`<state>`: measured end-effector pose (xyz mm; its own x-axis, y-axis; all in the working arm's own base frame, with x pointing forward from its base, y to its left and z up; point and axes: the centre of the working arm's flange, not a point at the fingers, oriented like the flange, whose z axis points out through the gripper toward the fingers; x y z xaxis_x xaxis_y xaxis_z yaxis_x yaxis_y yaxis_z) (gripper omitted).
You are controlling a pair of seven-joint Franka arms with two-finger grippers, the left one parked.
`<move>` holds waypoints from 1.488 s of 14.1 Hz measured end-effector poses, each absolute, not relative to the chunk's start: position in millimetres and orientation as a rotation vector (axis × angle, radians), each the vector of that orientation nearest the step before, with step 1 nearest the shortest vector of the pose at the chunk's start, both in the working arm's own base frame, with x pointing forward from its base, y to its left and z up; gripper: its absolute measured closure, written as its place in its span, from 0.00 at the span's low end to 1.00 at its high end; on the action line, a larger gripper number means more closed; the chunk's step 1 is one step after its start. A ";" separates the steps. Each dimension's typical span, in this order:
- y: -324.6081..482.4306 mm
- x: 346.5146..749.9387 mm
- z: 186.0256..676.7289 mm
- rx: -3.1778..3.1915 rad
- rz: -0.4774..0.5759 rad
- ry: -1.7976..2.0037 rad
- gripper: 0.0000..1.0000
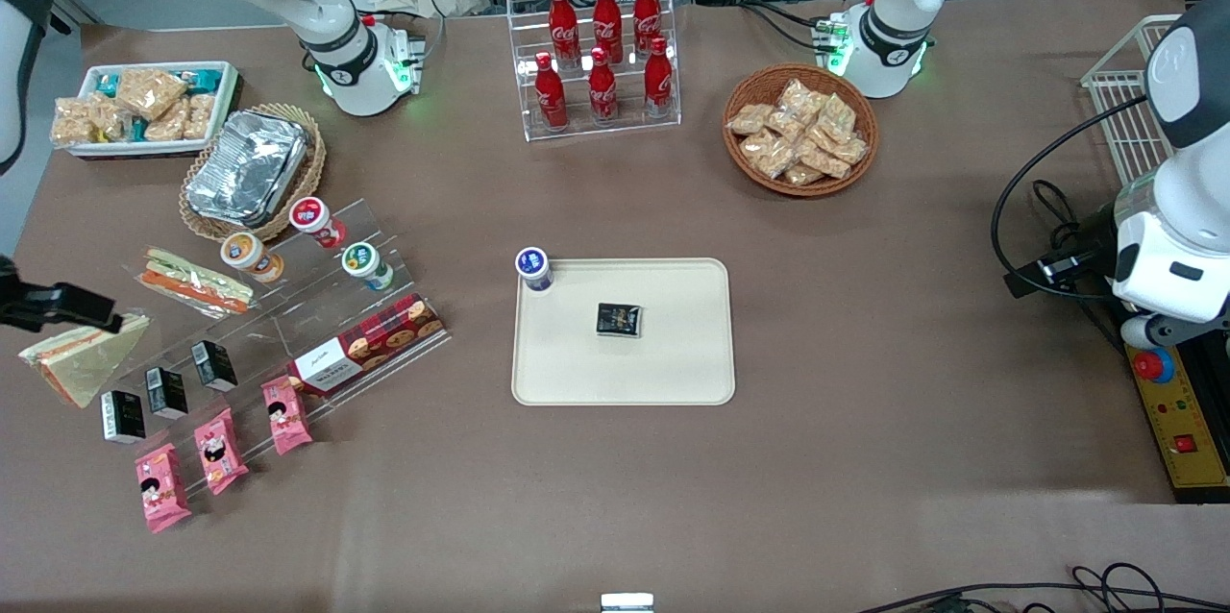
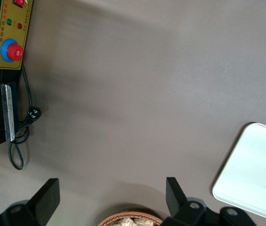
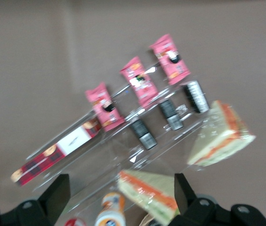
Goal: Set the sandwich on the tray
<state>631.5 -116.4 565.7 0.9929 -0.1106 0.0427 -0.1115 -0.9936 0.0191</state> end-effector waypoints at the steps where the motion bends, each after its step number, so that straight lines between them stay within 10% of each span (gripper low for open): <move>1: -134.7 633.3 559.9 3.096 0.082 -0.219 0.01; 21: -271.6 644.4 402.3 3.021 0.076 -0.551 0.01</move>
